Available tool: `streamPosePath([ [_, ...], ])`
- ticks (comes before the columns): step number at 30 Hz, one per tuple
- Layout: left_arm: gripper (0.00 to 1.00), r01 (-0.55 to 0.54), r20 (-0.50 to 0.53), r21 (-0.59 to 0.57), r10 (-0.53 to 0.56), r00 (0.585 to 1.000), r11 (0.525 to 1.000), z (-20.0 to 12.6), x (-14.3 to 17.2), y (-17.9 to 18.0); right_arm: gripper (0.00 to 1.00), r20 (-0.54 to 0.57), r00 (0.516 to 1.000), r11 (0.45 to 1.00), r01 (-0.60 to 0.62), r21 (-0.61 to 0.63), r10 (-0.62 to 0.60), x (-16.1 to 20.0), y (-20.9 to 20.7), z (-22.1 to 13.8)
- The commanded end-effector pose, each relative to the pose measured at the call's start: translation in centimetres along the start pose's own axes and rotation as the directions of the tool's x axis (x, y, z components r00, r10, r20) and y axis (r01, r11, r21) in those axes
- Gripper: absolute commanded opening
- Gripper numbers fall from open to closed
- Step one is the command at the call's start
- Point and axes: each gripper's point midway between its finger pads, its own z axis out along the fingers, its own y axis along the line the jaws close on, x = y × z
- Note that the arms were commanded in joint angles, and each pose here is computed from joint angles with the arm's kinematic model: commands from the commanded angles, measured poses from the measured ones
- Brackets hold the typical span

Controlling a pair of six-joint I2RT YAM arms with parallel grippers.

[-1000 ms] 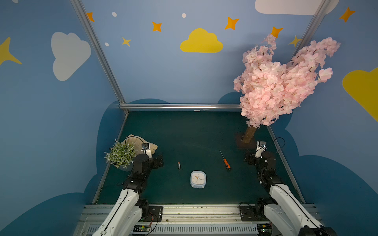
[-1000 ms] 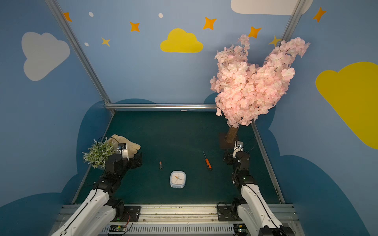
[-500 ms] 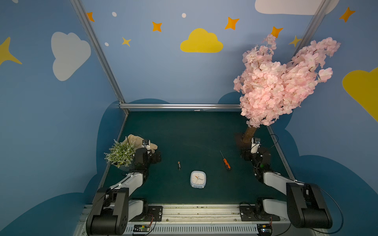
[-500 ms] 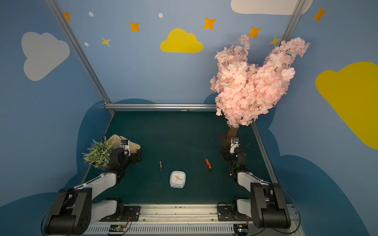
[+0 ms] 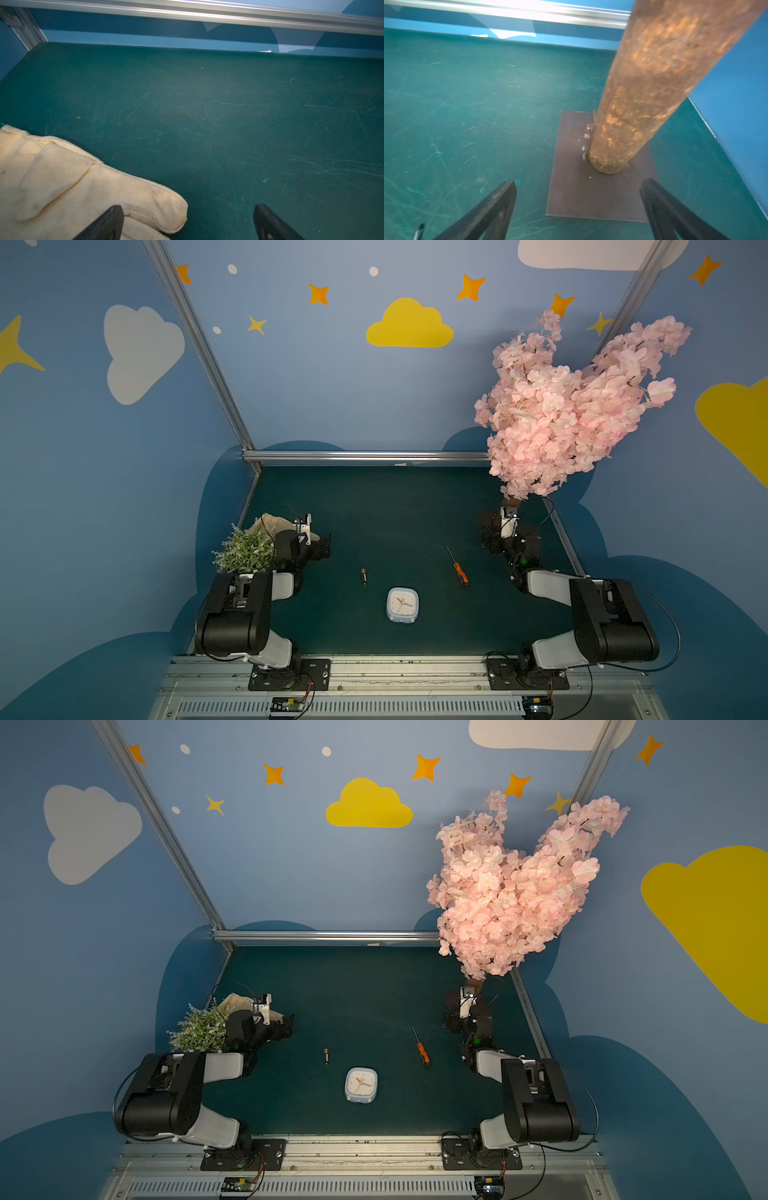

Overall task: Remove the battery from the alarm
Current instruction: Reset both arms

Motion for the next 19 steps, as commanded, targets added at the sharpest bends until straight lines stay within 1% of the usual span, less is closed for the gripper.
streamPosePath([
  [1, 1.00, -0.018, 0.070, 0.009, 0.017, 0.997, 1.000, 0.13, -1.38, 0.01, 0.98, -0.056, 0.998, 1.000, -0.011, -0.022, 0.010, 1.36, 0.30, 0.07],
  [3, 1.00, -0.014, 0.056, 0.005, 0.014, 0.998, 1.000, 0.08, -1.25, 0.11, 0.98, -0.061, 0.998, 1.000, -0.016, -0.026, 0.015, 1.37, 0.26, 0.15],
  [19, 1.00, -0.015, 0.061, 0.003, 0.015, 0.998, 1.000, 0.04, -1.38, 0.11, 0.98, -0.066, 0.998, 0.999, -0.021, -0.030, 0.019, 1.45, 0.19, 0.18],
])
